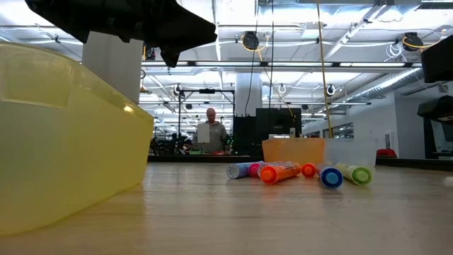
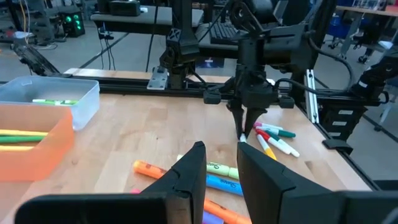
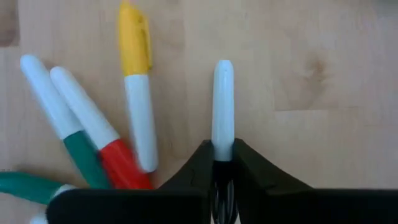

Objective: Pick & Place Markers
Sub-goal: Put the white and black highlighter pen into the blue bin

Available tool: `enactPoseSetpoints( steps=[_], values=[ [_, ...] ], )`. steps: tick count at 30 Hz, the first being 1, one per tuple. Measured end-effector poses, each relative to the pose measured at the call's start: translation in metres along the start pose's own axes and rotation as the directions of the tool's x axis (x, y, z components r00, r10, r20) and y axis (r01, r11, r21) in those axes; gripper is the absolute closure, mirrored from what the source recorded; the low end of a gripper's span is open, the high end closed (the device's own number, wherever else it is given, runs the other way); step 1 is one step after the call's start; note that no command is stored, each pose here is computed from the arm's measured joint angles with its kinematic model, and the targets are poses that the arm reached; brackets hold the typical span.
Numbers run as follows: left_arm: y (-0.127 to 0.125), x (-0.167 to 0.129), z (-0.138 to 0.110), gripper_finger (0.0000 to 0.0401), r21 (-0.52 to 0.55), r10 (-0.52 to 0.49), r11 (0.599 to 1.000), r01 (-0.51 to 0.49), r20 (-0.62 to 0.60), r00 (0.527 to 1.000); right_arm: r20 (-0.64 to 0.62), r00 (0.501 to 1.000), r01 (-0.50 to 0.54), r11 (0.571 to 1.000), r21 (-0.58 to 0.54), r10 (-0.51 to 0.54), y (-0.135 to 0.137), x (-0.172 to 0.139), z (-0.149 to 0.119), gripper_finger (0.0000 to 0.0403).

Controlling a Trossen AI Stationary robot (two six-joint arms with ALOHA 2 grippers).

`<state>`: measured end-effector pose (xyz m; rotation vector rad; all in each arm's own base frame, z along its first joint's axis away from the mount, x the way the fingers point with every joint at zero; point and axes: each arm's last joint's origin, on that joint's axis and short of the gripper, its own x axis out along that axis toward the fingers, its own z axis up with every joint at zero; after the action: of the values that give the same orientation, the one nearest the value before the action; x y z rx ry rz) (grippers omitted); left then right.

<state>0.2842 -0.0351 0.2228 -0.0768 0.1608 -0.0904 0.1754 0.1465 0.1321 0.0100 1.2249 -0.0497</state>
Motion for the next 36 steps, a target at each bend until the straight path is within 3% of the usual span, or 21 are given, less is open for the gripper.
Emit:
enactPoseSetpoints(
  steps=[3,6,11,13,18,23,29,36],
  values=[
    [0.000,0.000,0.000,0.0308,0.011,0.000,1.000,0.000,0.002,1.000,0.109,0.992,0.065,0.998,-0.014,-0.063,-0.007,-0.011,0.003,0.0380],
    [0.000,0.000,0.001,0.0308,0.050,-0.002,0.999,0.002,0.014,1.000,0.282,0.958,0.063,0.998,-0.012,-0.057,-0.008,-0.028,0.015,0.0380],
    [-0.013,0.003,0.000,0.0308,0.262,-0.014,0.965,0.002,0.043,0.999,0.493,0.868,0.101,0.992,-0.074,-0.052,-0.011,-0.045,0.035,0.0380],
    [-0.021,0.005,-0.002,0.0308,0.301,0.002,0.954,-0.020,0.061,0.998,0.560,0.828,0.109,0.988,-0.113,-0.027,-0.010,-0.051,0.044,0.0380],
    [-0.027,0.014,-0.003,0.0294,0.245,0.131,0.957,-0.157,0.118,0.984,0.700,0.714,0.195,0.966,-0.172,-0.019,-0.013,-0.060,0.067,0.0379],
    [-0.021,0.028,0.003,0.0230,0.157,0.225,0.957,-0.245,0.138,0.965,0.817,0.576,0.293,0.940,-0.174,-0.028,-0.023,-0.073,0.089,0.0381],
    [-0.026,0.049,0.006,0.0163,0.253,0.029,0.966,-0.059,0.120,0.992,0.883,0.464,0.358,0.927,-0.111,-0.073,-0.036,-0.082,0.104,0.0381],
    [-0.038,0.072,0.018,0.0149,0.293,-0.031,0.956,-0.016,0.153,0.988,0.894,0.448,0.307,0.939,-0.158,0.005,-0.035,-0.080,0.104,0.0381]
  ],
)
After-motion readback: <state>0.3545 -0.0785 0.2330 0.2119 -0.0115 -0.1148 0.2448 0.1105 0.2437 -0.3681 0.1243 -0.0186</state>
